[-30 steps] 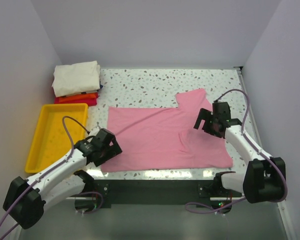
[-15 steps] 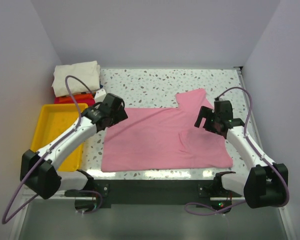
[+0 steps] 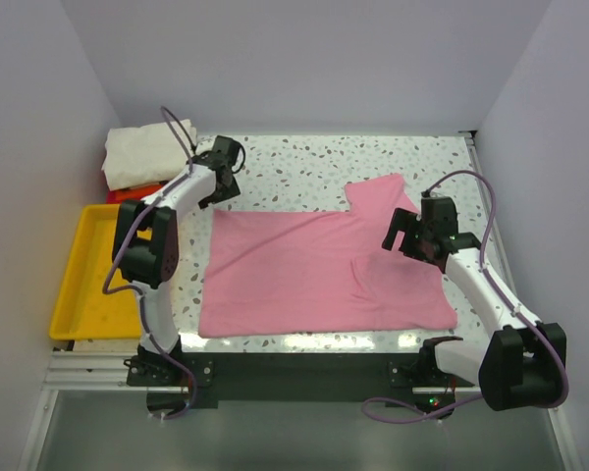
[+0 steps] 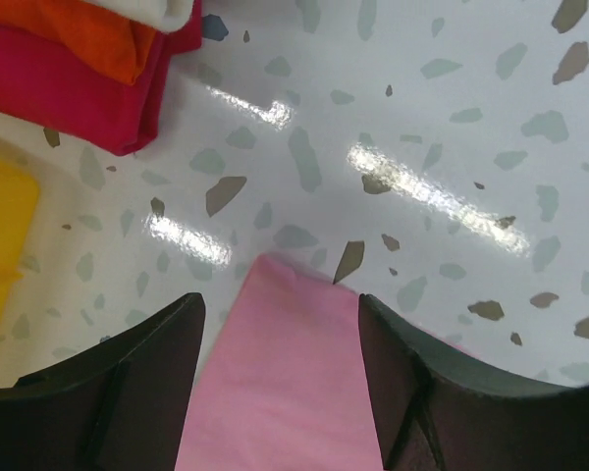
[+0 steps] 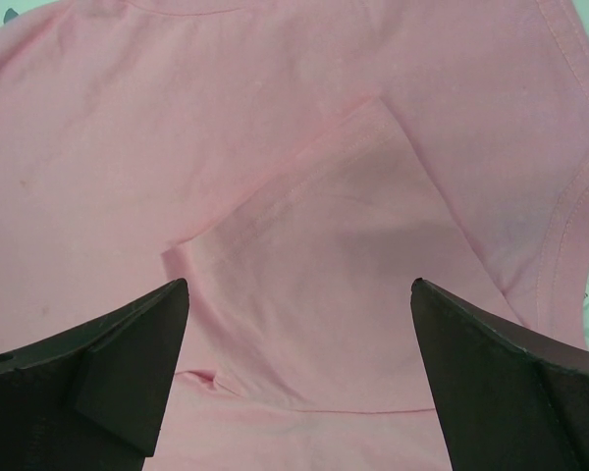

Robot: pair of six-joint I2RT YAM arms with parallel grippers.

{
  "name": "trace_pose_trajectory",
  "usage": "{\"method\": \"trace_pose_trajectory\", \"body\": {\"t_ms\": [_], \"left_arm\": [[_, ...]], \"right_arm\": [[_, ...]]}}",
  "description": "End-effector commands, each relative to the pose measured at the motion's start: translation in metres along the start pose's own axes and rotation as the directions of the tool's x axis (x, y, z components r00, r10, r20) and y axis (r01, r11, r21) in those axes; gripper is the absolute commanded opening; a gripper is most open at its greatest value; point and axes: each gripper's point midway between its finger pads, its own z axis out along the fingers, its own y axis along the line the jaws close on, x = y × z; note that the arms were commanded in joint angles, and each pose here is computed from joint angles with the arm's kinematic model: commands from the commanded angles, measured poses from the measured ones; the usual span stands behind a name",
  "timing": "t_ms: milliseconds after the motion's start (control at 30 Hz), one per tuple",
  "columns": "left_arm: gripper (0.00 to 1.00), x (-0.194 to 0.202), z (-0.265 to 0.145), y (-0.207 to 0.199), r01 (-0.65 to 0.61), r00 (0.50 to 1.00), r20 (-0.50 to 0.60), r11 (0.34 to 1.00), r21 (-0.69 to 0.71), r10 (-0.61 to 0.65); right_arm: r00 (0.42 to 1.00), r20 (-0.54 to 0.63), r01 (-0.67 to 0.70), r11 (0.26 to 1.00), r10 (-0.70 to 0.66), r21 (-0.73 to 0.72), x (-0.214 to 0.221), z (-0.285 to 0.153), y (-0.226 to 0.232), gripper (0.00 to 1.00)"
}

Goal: Fold and stack the t-shirts
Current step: Fold the tshirt

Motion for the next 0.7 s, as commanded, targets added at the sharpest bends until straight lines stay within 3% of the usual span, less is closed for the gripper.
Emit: {"method": "trace_pose_trajectory", "body": {"t_ms": [0, 433, 533, 667], "left_arm": [[0.67, -0.02, 0.009, 0.003, 0.009, 1.0, 0.029, 1.0, -0.015, -0.008], [0.48, 0.004, 0.055, -0.005, 0.02, 0.999, -0.051, 0.999, 0.037, -0.019], [0.4, 0.01, 0.059, -0.005, 0.026, 0.998, -0.063, 0.999, 0.044, -0.024], [0.14, 0.02, 0.063, 0.001, 0.026, 0.996, -0.083, 0.999, 0.029, -0.024]], "right_arm": [[0.999, 0.033, 0.014, 1.0, -0.014, -0.004, -0.008, -0.004, 0.001, 0.98], [1.0, 0.028, 0.011, 1.0, -0.011, -0.007, -0.007, 0.001, 0.002, 0.99], [1.0, 0.022, 0.011, 1.0, -0.011, -0.006, -0.006, 0.003, 0.001, 0.99], [1.0, 0.017, 0.013, 1.0, -0.013, -0.004, -0.005, 0.003, 0.001, 0.99]]}}
